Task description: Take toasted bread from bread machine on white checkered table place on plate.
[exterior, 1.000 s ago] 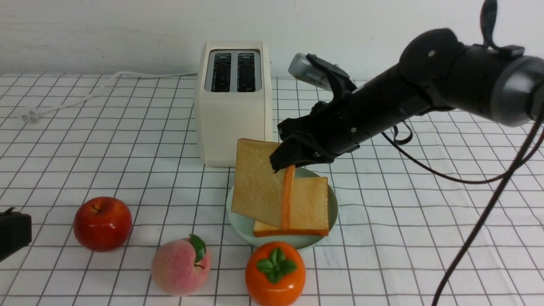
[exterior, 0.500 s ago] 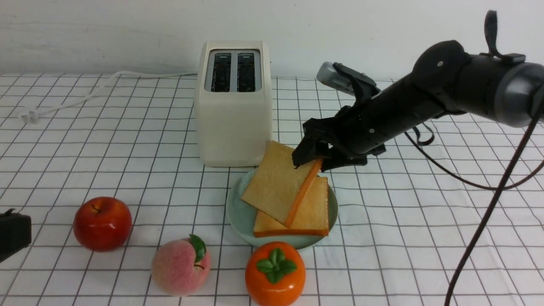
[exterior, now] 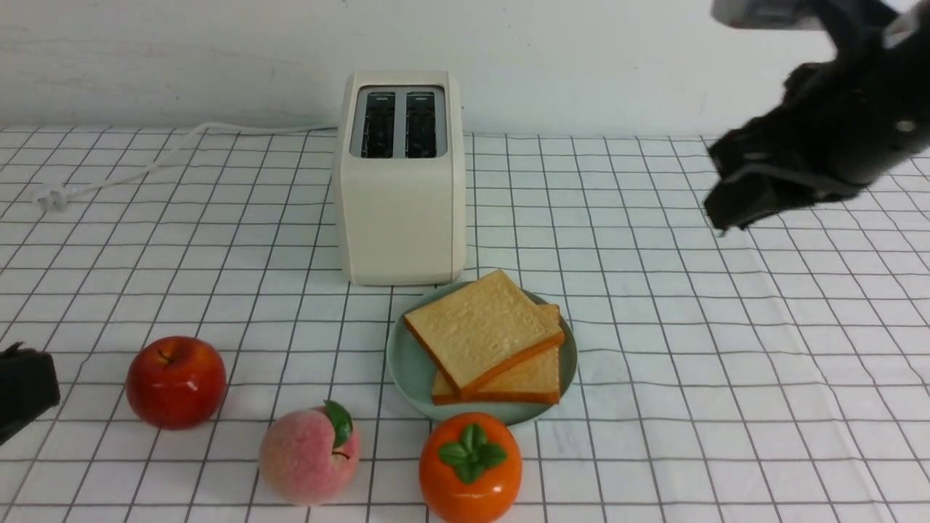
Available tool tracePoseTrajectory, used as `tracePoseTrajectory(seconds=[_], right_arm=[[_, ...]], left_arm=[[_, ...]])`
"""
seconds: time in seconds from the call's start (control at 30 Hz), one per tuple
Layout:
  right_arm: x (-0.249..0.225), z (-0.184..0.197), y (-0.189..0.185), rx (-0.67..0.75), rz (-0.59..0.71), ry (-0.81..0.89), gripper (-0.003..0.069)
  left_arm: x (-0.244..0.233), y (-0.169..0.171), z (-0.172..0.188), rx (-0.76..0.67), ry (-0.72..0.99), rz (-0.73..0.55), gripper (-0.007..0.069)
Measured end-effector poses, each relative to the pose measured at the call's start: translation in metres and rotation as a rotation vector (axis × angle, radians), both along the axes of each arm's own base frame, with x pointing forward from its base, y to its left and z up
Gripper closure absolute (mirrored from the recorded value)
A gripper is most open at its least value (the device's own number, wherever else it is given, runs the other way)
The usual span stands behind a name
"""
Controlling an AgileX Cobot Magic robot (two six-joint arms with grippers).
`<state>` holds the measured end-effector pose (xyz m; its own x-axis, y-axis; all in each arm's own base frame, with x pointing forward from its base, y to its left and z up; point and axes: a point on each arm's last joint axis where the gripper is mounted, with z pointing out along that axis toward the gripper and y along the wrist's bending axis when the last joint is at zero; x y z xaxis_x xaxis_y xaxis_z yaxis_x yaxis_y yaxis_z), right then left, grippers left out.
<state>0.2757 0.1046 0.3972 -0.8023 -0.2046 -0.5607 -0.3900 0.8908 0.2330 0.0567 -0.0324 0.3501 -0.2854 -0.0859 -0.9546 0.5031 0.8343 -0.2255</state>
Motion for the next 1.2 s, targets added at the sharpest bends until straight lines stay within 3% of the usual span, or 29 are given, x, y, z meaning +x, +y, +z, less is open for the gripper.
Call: tracePoseTrajectory(seconds=[0.07,0.13,0.33,0.57,0.77,1.2], right_arm=[[-0.035,-0.001,-0.010,-0.004,0.003,0.005,0.0624],[-0.062,-0.005,-0.018,-0.002,0.001,0.004,0.0657],[-0.134,-0.028,-0.039,0.031,-0.045,0.004,0.0663],[-0.198,-0.066,-0.058,0.140,-0.160,-0.070,0.0659],[-0.218,-0.077,-0.068,0.249,-0.222,-0.316,0.0655],[-0.222,-0.083,-0.070,0.268,-0.233,-0.359,0.0641]], left_arm=[[-0.009,0.007,-0.018,-0.080,-0.035,-0.014,0.0638],[-0.015,0.010,-0.030,-0.132,-0.063,-0.027,0.0638],[-0.024,0.017,-0.069,-0.169,-0.178,-0.046,0.0638],[-0.019,0.017,-0.090,-0.045,-0.237,-0.023,0.0638],[-0.017,0.015,-0.098,-0.018,-0.221,-0.020,0.0636],[-0.015,0.015,-0.104,-0.001,-0.205,-0.016,0.0628]])
